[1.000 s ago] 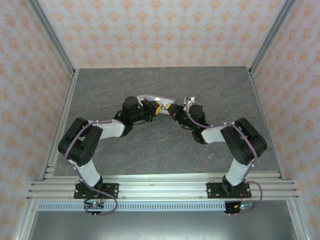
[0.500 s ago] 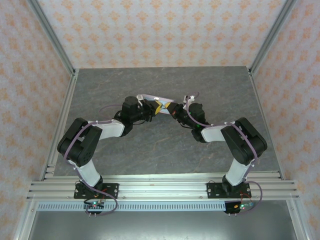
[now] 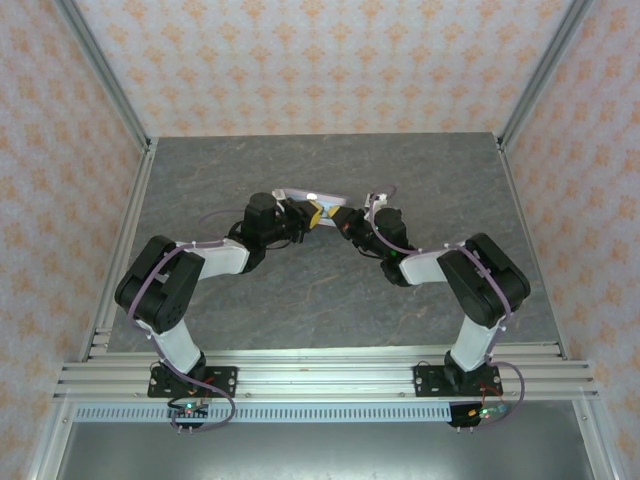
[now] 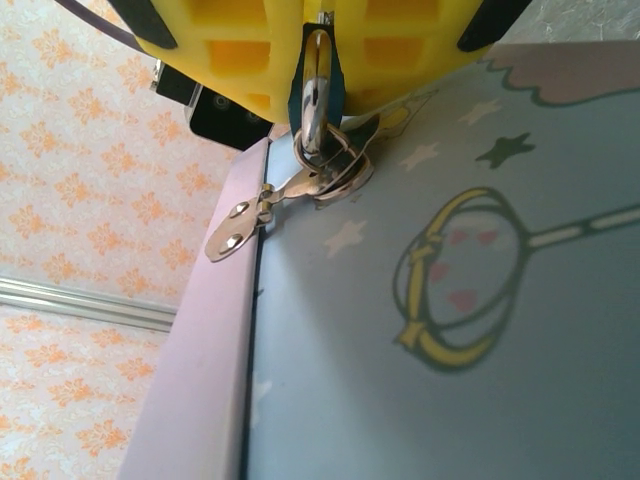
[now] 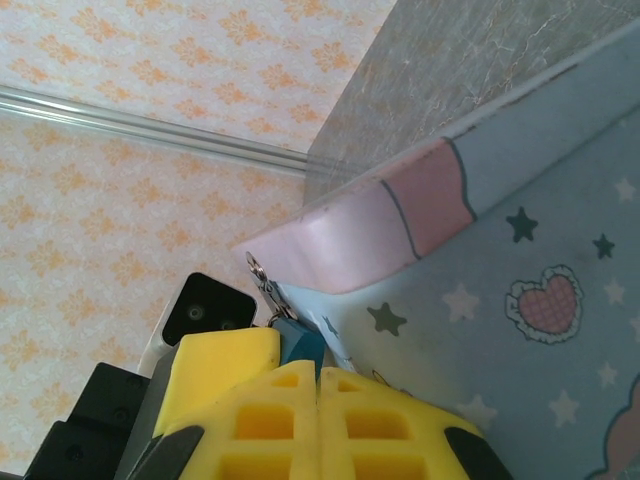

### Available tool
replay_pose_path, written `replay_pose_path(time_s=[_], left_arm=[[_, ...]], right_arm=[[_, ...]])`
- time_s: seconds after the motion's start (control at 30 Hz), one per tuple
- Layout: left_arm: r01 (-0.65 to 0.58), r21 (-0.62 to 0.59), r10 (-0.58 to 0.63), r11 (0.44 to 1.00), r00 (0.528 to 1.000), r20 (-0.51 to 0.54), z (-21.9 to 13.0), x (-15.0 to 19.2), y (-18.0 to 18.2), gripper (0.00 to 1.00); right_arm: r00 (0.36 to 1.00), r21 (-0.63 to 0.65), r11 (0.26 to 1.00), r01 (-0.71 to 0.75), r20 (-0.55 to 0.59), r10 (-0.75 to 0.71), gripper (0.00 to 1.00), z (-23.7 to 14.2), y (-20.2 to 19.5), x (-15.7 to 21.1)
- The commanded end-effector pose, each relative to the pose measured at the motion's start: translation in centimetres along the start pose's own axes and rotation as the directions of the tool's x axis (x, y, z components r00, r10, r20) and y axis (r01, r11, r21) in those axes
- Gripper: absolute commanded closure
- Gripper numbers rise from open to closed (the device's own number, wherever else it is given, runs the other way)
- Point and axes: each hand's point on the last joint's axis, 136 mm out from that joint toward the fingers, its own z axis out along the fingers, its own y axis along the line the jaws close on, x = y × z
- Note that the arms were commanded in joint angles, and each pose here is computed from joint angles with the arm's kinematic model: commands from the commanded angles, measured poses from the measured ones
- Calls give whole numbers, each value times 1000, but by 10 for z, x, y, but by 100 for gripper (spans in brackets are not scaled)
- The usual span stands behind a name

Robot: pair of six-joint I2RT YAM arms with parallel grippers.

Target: Unlock the padlock with the key

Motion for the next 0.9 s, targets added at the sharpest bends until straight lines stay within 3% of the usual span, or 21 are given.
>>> replay_pose_path(time_s=[0.0, 0.87], left_arm=[[-36, 56, 42, 998, 992, -118, 1, 34, -14, 100], [-44, 0, 44, 999, 994, -100, 4, 29, 7, 100]], right_arm=[[1000, 2, 1000, -1, -9, 1, 100, 4, -3, 9], [999, 70, 997, 34, 13, -35, 100, -32, -24, 7]])
